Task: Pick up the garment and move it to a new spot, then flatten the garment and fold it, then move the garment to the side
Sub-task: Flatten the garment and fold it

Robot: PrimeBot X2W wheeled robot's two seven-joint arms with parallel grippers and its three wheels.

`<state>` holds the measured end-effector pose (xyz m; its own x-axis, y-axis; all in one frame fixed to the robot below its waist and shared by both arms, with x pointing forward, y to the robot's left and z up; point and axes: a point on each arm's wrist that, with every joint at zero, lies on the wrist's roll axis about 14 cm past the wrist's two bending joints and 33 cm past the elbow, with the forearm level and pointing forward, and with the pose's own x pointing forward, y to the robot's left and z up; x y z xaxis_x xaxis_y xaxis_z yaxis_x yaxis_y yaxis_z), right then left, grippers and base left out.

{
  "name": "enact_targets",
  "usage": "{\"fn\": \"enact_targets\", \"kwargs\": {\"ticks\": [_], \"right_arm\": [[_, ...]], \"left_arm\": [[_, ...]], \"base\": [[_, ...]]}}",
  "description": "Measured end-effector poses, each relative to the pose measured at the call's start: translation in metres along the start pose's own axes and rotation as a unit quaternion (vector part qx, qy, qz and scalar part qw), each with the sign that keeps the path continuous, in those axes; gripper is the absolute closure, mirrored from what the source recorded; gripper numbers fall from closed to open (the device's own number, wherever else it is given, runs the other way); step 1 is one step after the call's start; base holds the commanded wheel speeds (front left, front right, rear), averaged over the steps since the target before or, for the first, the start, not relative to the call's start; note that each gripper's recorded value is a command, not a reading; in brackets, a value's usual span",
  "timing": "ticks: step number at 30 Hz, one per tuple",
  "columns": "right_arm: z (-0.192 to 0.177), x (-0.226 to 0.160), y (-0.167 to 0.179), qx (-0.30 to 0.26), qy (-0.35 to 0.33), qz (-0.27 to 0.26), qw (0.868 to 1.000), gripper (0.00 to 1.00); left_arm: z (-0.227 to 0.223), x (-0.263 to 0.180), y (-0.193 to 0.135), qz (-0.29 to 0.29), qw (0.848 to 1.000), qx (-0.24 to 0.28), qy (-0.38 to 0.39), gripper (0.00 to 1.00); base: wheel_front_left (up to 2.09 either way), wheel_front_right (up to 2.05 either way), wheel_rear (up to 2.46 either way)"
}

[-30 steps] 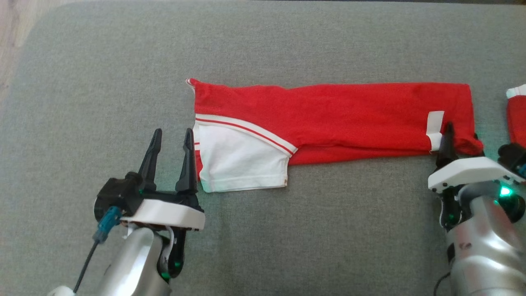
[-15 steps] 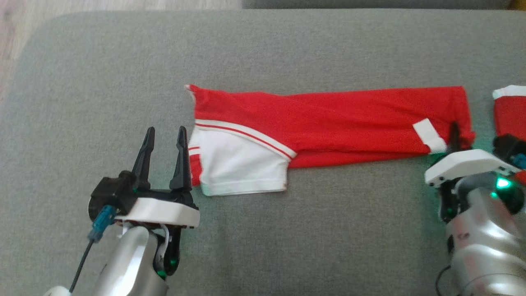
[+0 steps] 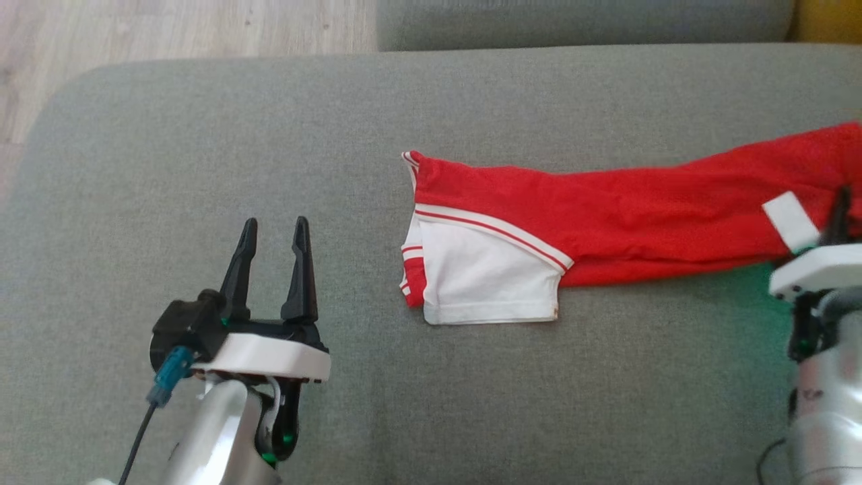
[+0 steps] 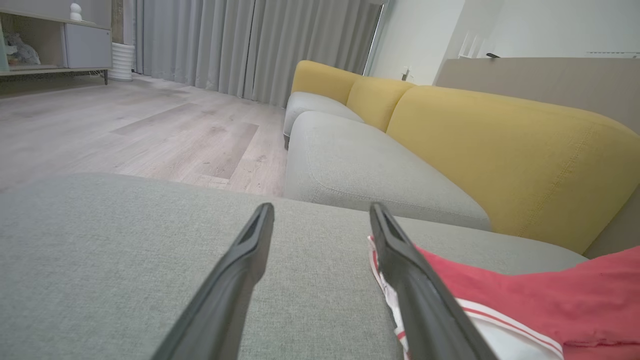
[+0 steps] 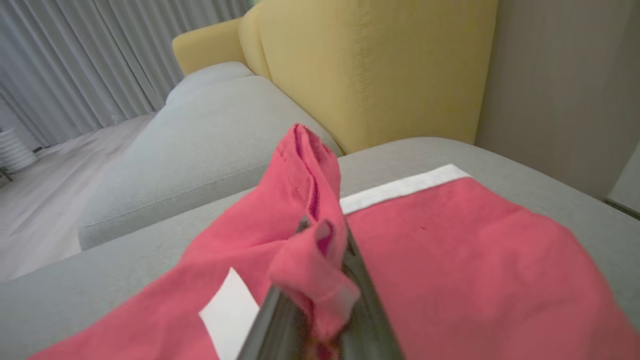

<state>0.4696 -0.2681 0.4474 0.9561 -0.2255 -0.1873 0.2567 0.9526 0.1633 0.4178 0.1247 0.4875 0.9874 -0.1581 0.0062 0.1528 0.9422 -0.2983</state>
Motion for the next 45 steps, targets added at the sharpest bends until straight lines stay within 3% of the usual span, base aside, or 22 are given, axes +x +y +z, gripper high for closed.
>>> {"fn": "enact_targets", "kwargs": {"ticks": [5,11,16,22,30,39,40,41,45], "right_arm": [[0.015,-0.003,0.034,0.000,-0.017,0.040,0.999,1.00],[0.029,-0.013,0.102,0.005,-0.028,0.138,0.990,1.00],[0.007,-0.039,0.176,0.010,0.009,0.248,0.969,1.00],[-0.022,-0.069,0.239,-0.010,0.050,0.345,0.937,1.00],[-0.067,-0.090,0.277,-0.033,0.105,0.405,0.908,1.00],[-0.097,-0.093,0.287,-0.054,0.145,0.424,0.892,1.00],[-0.099,-0.094,0.288,-0.058,0.147,0.428,0.890,0.58],[-0.100,-0.096,0.290,-0.063,0.147,0.433,0.887,0.00],[-0.094,-0.115,0.311,-0.045,0.140,0.473,0.868,0.00]], "left_arm": [[0.009,-0.005,-0.001,0.001,1.000,0.000,-0.012,0.00],[0.019,-0.017,0.003,0.012,1.000,0.000,-0.026,0.00],[0.028,-0.027,0.011,0.024,0.999,0.003,-0.038,0.00],[0.028,-0.036,0.017,0.033,0.999,0.012,-0.038,0.00],[0.026,-0.041,0.029,0.050,0.998,0.017,-0.031,0.00],[0.016,-0.037,0.037,0.061,0.998,0.015,-0.015,0.00],[0.016,-0.036,0.036,0.060,0.998,0.015,-0.015,0.00],[0.016,-0.035,0.036,0.059,0.998,0.015,-0.015,0.00],[0.018,-0.029,0.035,0.055,0.998,0.017,-0.016,0.00]], "base": [[0.00,0.00,0.00],[0.00,0.00,0.00],[0.00,0.00,0.00],[0.00,0.00,0.00],[0.00,0.00,0.00],[0.00,0.00,0.00],[0.00,0.00,0.00],[0.00,0.00,0.00],[0.00,0.00,0.00]]}}
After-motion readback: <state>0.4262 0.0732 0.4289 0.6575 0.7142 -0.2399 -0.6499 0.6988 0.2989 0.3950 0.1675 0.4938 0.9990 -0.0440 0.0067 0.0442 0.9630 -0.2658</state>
